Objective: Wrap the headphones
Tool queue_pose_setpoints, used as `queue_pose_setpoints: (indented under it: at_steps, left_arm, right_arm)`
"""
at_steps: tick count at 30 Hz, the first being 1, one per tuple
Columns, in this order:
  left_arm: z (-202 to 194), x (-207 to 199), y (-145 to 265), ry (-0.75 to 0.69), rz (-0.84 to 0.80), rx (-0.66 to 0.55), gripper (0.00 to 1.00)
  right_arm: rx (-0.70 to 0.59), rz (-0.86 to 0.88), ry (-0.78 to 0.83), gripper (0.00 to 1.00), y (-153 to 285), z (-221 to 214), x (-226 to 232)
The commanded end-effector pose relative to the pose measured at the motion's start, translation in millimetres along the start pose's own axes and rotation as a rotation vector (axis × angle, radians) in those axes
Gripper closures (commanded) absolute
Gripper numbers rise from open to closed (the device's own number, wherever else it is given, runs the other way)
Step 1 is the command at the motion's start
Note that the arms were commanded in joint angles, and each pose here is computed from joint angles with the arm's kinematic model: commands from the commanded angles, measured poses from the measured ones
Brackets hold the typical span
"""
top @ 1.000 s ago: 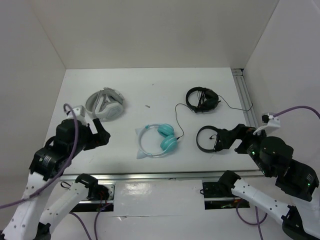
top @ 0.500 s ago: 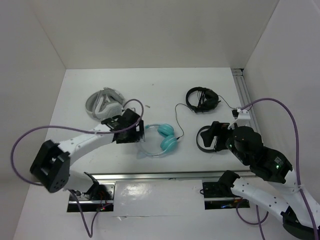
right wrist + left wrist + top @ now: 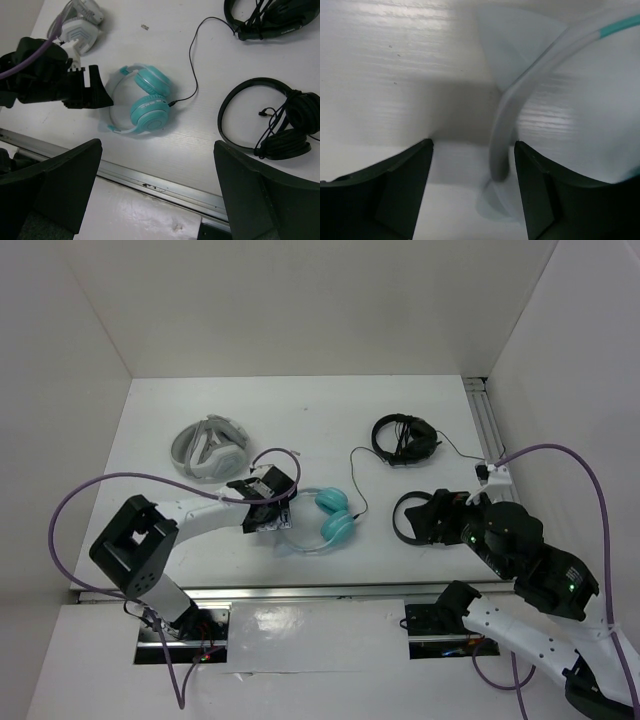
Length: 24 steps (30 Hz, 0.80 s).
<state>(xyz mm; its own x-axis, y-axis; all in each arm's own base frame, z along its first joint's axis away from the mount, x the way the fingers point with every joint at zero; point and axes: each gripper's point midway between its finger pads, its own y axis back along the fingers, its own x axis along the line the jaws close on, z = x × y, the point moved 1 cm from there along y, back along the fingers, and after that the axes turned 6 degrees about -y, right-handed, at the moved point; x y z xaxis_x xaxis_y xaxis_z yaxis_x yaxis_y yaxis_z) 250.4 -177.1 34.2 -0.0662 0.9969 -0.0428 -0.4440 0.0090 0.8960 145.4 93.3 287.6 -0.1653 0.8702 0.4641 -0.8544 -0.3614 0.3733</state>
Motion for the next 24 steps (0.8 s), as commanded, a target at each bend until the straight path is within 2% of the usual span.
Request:
queue_pose_setpoints:
  at_steps: [1, 7, 10, 11, 13, 15, 16, 17, 18, 19, 24]
  left_arm:
    - [0, 1, -13, 0.016, 0.023, 0.003, 0.22]
    - [-10, 2, -18, 0.019, 0.039, 0.028, 0.53]
    - [-19, 8, -24, 0.017, 0.065, 0.058, 0.79]
    - [-19, 7, -22, 0.015, 0.073, 0.055, 1.0]
    - [-22, 11, -12, -0.005, 0.112, 0.057, 1.0]
    - [-4, 12, 12, 0.007, 0.142, -0.026, 1.0]
    - [-9, 23, 27, -0.012, 0.195, -0.012, 1.0]
    - [2, 16, 46, -0.007, 0.182, -0.056, 1.0]
    - [14, 18, 71, 0.013, 0.169, -0.11, 1.0]
    - [24, 26, 88, 0.021, 0.201, -0.166, 1.0]
    - [65, 79, 205, 0.113, 0.269, -0.331, 1.0]
  right_arm:
    - [-0.045, 0.094, -0.018, 0.0, 9, 17, 19]
    - [-0.064, 0.109, -0.016, 0.0, 12, 23, 23]
    - [-0.068, 0.138, -0.013, 0.0, 8, 25, 30]
    - [-0.061, 0.155, -0.013, 0.0, 6, 25, 35]
    - [-0.084, 0.217, -0.009, 0.0, 0, 26, 46]
    - [-0.137, 0.316, -0.032, 0.0, -1, 18, 51]
    - [-0.242, 0.44, -0.067, 0.0, 6, 36, 71]
    - [-0.248, 0.558, -0.061, 0.0, 12, 31, 85]
    - [-0.241, 0.591, -0.055, 0.0, 1, 16, 86]
    - [-0.298, 0.664, -0.063, 0.0, 6, 26, 98]
    - [-0.322, 0.791, 0.028, 0.0, -31, 5, 122]
